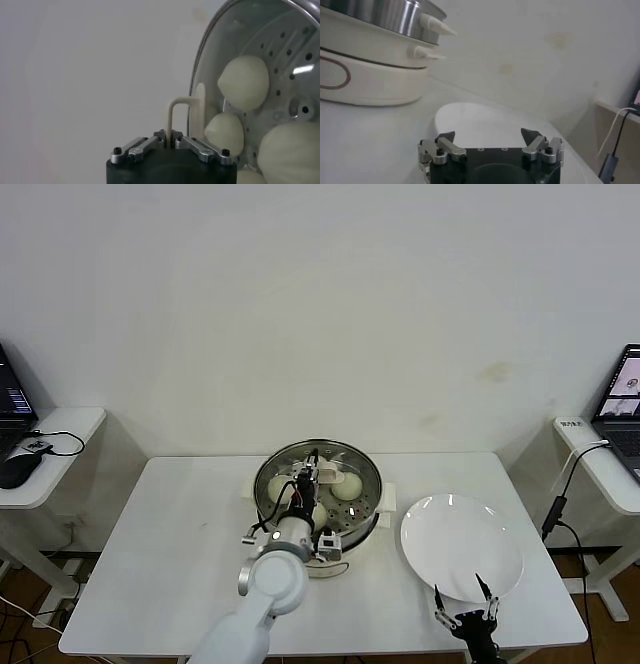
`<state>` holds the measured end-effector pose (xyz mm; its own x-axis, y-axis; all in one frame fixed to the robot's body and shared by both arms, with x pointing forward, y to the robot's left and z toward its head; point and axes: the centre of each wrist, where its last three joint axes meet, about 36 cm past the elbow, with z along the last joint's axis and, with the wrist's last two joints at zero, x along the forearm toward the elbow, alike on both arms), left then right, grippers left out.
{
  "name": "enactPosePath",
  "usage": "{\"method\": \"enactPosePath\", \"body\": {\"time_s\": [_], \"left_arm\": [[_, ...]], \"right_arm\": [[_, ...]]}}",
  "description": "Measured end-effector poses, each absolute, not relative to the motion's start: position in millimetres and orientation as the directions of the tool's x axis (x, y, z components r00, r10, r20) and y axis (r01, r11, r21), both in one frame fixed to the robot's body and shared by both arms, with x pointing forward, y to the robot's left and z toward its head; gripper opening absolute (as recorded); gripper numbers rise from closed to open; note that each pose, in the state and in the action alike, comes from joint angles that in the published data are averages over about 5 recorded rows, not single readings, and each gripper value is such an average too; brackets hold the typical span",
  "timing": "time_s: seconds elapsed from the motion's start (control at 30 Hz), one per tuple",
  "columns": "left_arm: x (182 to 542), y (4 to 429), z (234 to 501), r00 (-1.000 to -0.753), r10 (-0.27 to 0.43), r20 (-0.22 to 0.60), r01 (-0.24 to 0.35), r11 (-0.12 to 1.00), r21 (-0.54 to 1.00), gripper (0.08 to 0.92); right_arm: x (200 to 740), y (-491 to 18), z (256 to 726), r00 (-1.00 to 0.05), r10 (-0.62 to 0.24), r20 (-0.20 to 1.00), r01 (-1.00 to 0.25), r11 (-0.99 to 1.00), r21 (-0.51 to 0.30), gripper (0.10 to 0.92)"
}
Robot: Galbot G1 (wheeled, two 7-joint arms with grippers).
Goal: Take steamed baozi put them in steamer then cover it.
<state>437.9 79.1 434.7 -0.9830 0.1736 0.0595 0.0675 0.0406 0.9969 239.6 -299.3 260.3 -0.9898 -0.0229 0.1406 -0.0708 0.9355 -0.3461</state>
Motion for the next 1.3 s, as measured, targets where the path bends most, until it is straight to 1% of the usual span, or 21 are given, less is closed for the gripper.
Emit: {"method": "enactPosePath", "body": {"time_s": [0.17, 0.33, 0.47, 0.57, 0.67, 0.8, 0.9, 1.0, 1.13, 1.3], "left_arm": [[427, 87, 437, -0.983, 0.177, 0.05, 0.061, 0.056, 0.997, 0.478], [407, 102, 443, -0.981, 0.189, 0.035, 0.052, 0.088, 0.995, 0.625], [384, 120, 450, -0.978, 0.205, 0.019, 0.051, 0.152, 0.987, 0.738], [365, 139, 454, -0.976, 0.216, 0.01, 0.062, 0.236, 0.97, 0.801], [348, 163, 452, -0.976, 0.22, 0.008, 0.088, 0.356, 0.93, 0.82], [328, 198, 443, -0.978, 0.21, -0.001, 0.117, 0.548, 0.828, 0.822], [312, 222, 437, -0.984, 0.176, -0.008, 0.117, 0.685, 0.719, 0.823], [295, 241, 429, -0.991, 0.131, 0.002, 0.108, 0.805, 0.583, 0.823], [271, 255, 416, -0.996, 0.078, 0.037, 0.086, 0.911, 0.404, 0.823], [245, 265, 396, -0.995, 0.032, 0.093, 0.054, 0.967, 0.248, 0.823]], "right_arm": [[238, -299, 260, -0.989, -0.025, 0.145, -0.075, 0.934, -0.35, 0.823], [235, -300, 260, -0.988, -0.025, 0.151, -0.077, 0.932, -0.353, 0.823], [234, -302, 260, -0.988, -0.024, 0.154, -0.078, 0.931, -0.357, 0.823], [233, -304, 260, -0.988, -0.026, 0.154, -0.08, 0.93, -0.358, 0.823], [232, -305, 261, -0.988, -0.03, 0.151, -0.083, 0.93, -0.359, 0.823], [230, -308, 265, -0.989, -0.044, 0.143, -0.092, 0.931, -0.354, 0.822], [228, -308, 268, -0.988, -0.063, 0.139, -0.107, 0.933, -0.343, 0.823], [225, -309, 272, -0.987, -0.082, 0.138, -0.123, 0.937, -0.326, 0.823], [221, -308, 278, -0.984, -0.109, 0.138, -0.146, 0.944, -0.297, 0.823], [217, -303, 288, -0.981, -0.137, 0.14, -0.169, 0.954, -0.249, 0.823]]}}
